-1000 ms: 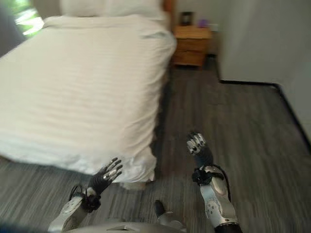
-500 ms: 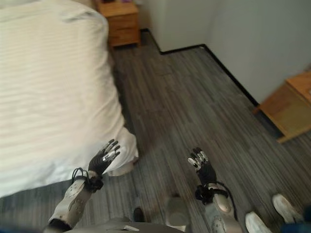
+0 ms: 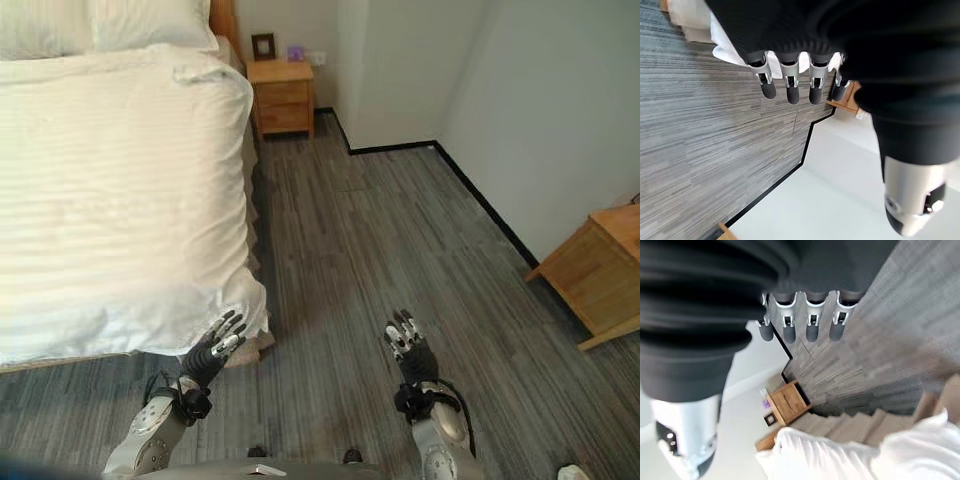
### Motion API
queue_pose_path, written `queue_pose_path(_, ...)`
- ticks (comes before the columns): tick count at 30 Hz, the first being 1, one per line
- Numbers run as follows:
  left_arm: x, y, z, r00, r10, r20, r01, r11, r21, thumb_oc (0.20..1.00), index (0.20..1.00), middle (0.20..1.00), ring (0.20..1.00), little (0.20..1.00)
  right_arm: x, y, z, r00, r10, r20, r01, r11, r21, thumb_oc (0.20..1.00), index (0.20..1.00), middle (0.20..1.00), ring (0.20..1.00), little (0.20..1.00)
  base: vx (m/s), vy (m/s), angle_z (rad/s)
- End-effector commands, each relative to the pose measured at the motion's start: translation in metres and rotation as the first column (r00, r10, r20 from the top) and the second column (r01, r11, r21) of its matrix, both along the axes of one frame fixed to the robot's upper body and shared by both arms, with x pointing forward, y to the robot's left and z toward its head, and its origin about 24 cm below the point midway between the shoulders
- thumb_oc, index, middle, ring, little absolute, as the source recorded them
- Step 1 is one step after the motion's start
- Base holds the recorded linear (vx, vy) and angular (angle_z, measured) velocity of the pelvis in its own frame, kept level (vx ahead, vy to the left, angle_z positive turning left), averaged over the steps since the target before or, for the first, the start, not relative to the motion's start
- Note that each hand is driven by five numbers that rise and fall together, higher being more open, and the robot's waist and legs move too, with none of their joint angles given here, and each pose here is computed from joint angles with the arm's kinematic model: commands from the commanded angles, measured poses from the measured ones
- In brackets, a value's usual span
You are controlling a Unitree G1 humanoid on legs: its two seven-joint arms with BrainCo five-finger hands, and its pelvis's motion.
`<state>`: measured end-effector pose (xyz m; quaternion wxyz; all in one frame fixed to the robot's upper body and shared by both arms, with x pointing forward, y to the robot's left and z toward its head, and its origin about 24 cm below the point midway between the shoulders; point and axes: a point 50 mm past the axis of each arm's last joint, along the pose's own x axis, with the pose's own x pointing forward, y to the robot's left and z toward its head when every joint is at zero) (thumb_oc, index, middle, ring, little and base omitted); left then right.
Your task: Making the bed.
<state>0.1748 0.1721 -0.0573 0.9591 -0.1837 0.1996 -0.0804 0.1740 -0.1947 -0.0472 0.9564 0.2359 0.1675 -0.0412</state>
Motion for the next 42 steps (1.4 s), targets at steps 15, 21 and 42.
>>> queue_pose_path(15,0.035,0.064,0.035,0.945,0.267,0.187,-0.309,0.917,0.254,1.0,1.0,1.0,1.0,1.0,0.037,-0.001,0.042,0.978,0.02,0.205,0.008,0.991,-0.134,1.0,1.0,1.0,1.0,1.0,-0.07,0.079,0.02)
queue_pose_path(21,0.026,0.072,0.032,0.952,0.259,0.164,-0.295,0.918,0.264,1.0,1.0,1.0,1.0,1.0,0.033,-0.005,0.035,0.985,-0.014,0.173,0.038,0.99,-0.137,1.0,1.0,1.0,1.0,1.0,0.14,-0.266,0.1)
queue_pose_path(42,0.025,0.029,0.013,0.984,0.163,0.073,-0.172,0.974,0.144,1.0,1.0,1.0,1.0,1.0,0.02,-0.009,0.023,0.988,0.118,0.099,-0.103,0.984,-0.149,1.0,1.0,1.0,1.0,1.0,0.11,-0.298,0.13)
